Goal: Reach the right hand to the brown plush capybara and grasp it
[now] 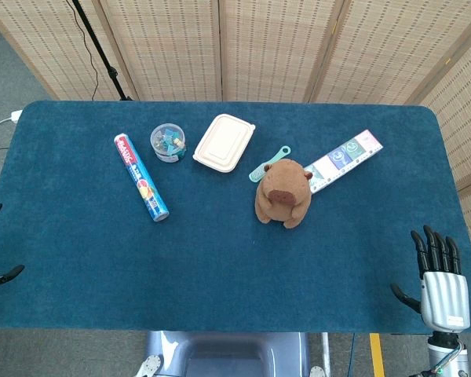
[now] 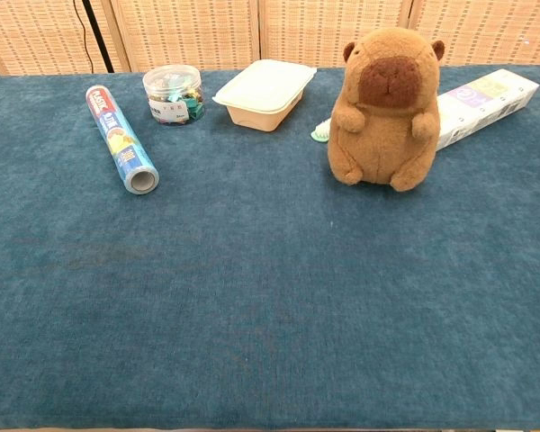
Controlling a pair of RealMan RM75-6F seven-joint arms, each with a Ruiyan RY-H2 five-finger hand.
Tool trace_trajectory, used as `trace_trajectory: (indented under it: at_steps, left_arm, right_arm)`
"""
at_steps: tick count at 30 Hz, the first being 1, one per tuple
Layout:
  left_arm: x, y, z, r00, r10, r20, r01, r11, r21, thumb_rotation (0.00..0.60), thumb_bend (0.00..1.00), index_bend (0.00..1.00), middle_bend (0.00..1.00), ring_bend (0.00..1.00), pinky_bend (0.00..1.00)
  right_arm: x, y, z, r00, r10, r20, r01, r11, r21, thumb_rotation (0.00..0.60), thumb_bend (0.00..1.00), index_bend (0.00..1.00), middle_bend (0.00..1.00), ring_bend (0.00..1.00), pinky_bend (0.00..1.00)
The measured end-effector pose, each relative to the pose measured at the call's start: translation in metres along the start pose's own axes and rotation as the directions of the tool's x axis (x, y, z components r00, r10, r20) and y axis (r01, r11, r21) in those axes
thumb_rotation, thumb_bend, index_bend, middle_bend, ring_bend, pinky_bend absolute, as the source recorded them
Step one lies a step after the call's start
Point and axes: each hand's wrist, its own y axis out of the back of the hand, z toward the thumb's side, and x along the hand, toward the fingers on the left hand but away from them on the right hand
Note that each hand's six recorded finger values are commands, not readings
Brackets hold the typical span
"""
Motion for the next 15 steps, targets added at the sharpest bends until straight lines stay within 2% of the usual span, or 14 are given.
trace_trajectory:
  at_steps: [5,10,15]
  left_arm:
    - [0.001,0.001,0.001,1.0,-0.002,0.005,0.002,1.0,-0.012,0.6,0.0,0.0,0.0,0.0,0.0]
    - [0.0,0.0,0.003,1.0,-0.014,0.022,0.014,1.0,-0.011,0.6,0.0,0.0,0.0,0.0,0.0]
    - [0.002,-0.003,0.006,0.999,-0.025,0.031,0.026,1.0,-0.008,0.6,0.0,0.0,0.0,0.0,0.0]
  right_arm:
    - [-0.002,-0.008,0.009,0.999,0.035,-0.023,-0.035,0.999,-0.023,0.6,0.0,0.0,0.0,0.0,0.0]
    - [-0.015,-0.017,0.035,0.994,0.041,-0.097,-0.05,0.995,-0.089,0.6,0.0,0.01,0.0,0.0,0.0]
    - [-0.03,-0.026,0.059,0.986,0.044,-0.162,-0.066,0.989,-0.131,0.6,0.0,0.08,0.0,0.0,0.0]
